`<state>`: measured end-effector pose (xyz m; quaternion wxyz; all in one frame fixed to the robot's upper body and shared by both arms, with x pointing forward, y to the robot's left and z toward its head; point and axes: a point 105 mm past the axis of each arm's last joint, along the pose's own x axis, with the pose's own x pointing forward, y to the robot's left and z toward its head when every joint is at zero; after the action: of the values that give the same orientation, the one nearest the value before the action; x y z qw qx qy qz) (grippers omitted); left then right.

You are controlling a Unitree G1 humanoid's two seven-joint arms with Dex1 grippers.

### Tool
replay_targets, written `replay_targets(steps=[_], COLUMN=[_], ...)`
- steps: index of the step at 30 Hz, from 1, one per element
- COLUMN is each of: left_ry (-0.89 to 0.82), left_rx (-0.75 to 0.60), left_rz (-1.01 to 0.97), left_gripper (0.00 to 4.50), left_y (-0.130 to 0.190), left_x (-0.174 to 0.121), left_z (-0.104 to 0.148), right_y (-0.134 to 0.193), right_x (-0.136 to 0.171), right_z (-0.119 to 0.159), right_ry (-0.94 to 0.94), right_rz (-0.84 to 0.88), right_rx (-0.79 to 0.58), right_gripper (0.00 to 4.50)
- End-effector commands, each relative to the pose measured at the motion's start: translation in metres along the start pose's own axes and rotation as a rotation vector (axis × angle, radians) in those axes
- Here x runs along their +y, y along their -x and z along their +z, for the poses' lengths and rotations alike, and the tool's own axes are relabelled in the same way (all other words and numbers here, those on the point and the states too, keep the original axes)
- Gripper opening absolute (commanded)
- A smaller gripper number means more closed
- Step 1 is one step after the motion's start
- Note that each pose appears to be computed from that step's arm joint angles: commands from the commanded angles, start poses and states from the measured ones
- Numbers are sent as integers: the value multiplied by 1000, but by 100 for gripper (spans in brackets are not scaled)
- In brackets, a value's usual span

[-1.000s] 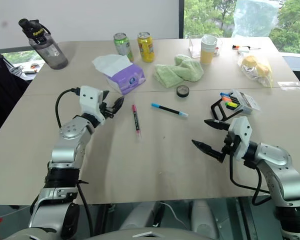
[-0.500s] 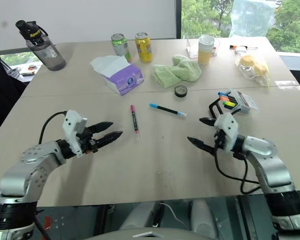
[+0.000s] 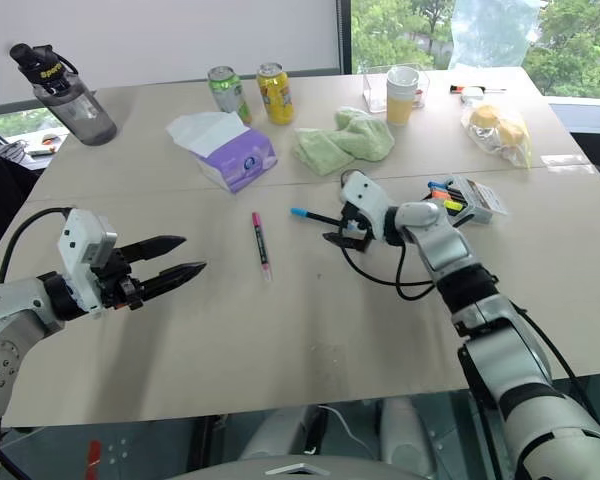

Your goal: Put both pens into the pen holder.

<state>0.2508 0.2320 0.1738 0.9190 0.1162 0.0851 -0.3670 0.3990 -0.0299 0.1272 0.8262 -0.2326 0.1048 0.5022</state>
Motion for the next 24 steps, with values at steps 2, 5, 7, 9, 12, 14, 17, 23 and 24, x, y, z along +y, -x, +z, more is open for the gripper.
replay_targets(steps=[2, 5, 7, 9, 12, 14, 17, 23, 24], left_ry=[-18, -15, -16, -21, -23, -21, -18, -21, -23], left_rx=[-5, 3, 5, 3, -3, -4, 3, 19, 19], left_rz=[10, 22, 20, 22, 21, 18, 15, -18, -20], left_gripper=[316, 316, 316, 316, 316, 316, 316, 316, 316], left_y=[7, 9, 9, 8, 5, 3, 2, -4, -4], left_x=[-9, -8, -7, -6, -5, -6, -6, -6, -5], left_z=[5, 3, 3, 4, 5, 4, 2, 1, 2], right_y=[-12, -15, -15, -14, -12, -12, -14, -19, -18], right_x=[-9, -16, -19, -19, -16, -12, -4, -2, -3], right_z=[9, 23, 37, 42, 39, 35, 28, 28, 26], right_ry=[14, 49, 112, 167, 258, 280, 262, 215, 249], right_rz=[1, 12, 39, 81, 146, 186, 242, 226, 222], right_rx=[89, 149, 194, 251, 367, 420, 472, 549, 581], right_gripper=[450, 450, 450, 450, 450, 450, 450, 450, 450])
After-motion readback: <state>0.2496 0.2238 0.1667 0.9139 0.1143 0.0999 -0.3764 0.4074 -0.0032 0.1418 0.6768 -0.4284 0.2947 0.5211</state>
